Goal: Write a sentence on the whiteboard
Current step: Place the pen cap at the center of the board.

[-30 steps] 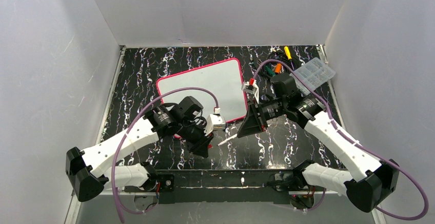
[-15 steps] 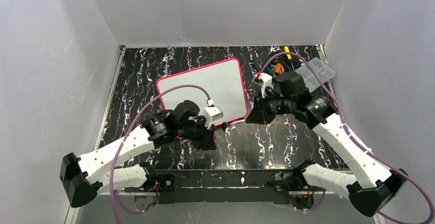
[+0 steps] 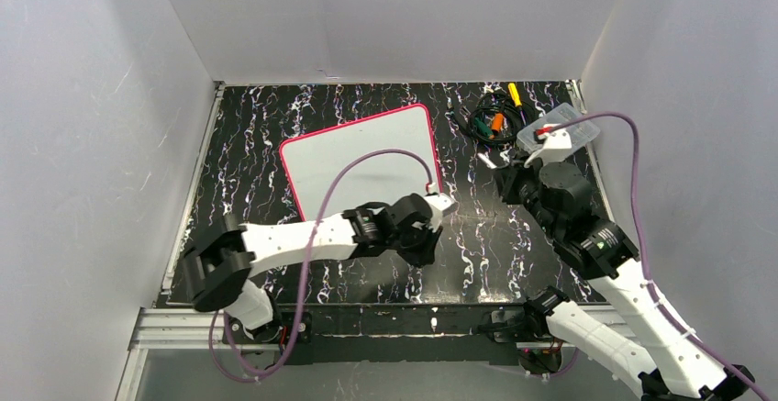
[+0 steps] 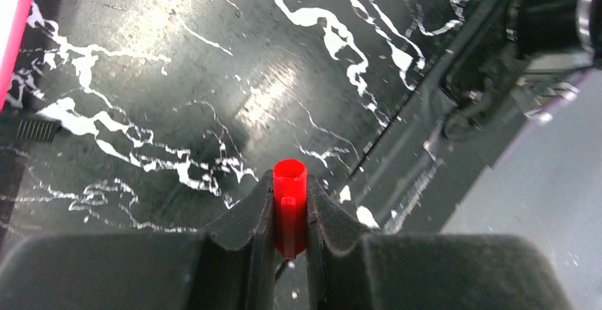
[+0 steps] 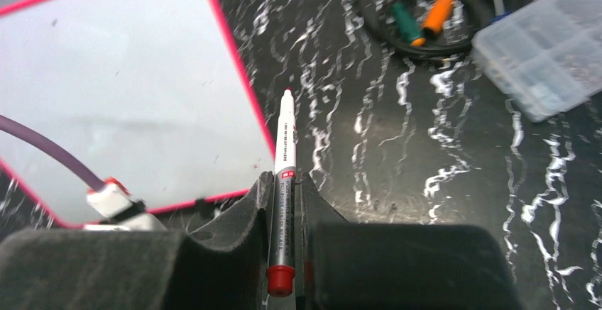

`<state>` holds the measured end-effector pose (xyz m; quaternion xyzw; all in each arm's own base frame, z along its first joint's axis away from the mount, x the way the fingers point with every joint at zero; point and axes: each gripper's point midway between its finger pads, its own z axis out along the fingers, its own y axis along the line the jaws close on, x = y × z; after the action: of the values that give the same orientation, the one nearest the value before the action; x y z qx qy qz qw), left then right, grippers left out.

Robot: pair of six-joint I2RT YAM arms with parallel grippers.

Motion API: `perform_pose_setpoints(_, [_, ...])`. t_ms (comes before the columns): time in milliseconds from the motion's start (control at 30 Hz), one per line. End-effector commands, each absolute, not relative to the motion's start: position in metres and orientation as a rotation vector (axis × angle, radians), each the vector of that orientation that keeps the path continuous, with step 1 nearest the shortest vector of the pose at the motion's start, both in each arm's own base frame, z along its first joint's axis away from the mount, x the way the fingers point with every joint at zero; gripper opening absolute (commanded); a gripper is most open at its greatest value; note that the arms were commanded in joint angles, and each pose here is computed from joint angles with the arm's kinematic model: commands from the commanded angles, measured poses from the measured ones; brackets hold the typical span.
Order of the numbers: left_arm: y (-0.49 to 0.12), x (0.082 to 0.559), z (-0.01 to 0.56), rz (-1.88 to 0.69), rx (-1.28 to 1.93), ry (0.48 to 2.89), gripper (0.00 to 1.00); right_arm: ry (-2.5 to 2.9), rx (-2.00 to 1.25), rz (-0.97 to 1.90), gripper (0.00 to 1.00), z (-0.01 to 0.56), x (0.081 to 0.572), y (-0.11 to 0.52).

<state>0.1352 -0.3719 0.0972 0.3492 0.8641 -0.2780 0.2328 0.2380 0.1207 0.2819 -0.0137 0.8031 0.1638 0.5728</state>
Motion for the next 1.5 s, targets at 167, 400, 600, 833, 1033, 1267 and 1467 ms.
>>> perform_pose_setpoints(167, [-0.428,0.169,0.071,-0.658,0.959,2.377,0.0,1.727,0.163,0.267,0.01,0.309,0.252,0.087])
perform_pose_setpoints(400, [-0.431,0.174,0.032,-0.559,0.977,2.453,0.05,1.735,0.153,0.276,0.01,0.302,0.248,0.087])
perform_pose_setpoints(600, [-0.432,0.17,0.019,-0.555,0.999,2.486,0.21,1.749,0.149,0.27,0.01,0.298,0.248,0.087])
perform_pose_setpoints(833, [-0.433,0.172,0.062,-0.617,0.997,2.399,0.55,1.747,0.138,0.278,0.01,0.302,0.245,0.087])
perform_pose_setpoints(1033, [-0.421,0.16,0.142,-0.755,1.045,2.266,0.69,1.732,0.113,0.297,0.01,0.317,0.243,0.089])
perform_pose_setpoints(1267, [-0.362,0.148,0.206,-0.77,1.094,2.225,0.71,1.713,0.035,0.362,0.01,0.329,0.243,0.105])
perform_pose_setpoints(1467, [-0.281,0.18,0.251,-0.77,0.891,2.236,0.71,1.719,-0.202,0.6,0.01,0.331,0.239,0.164])
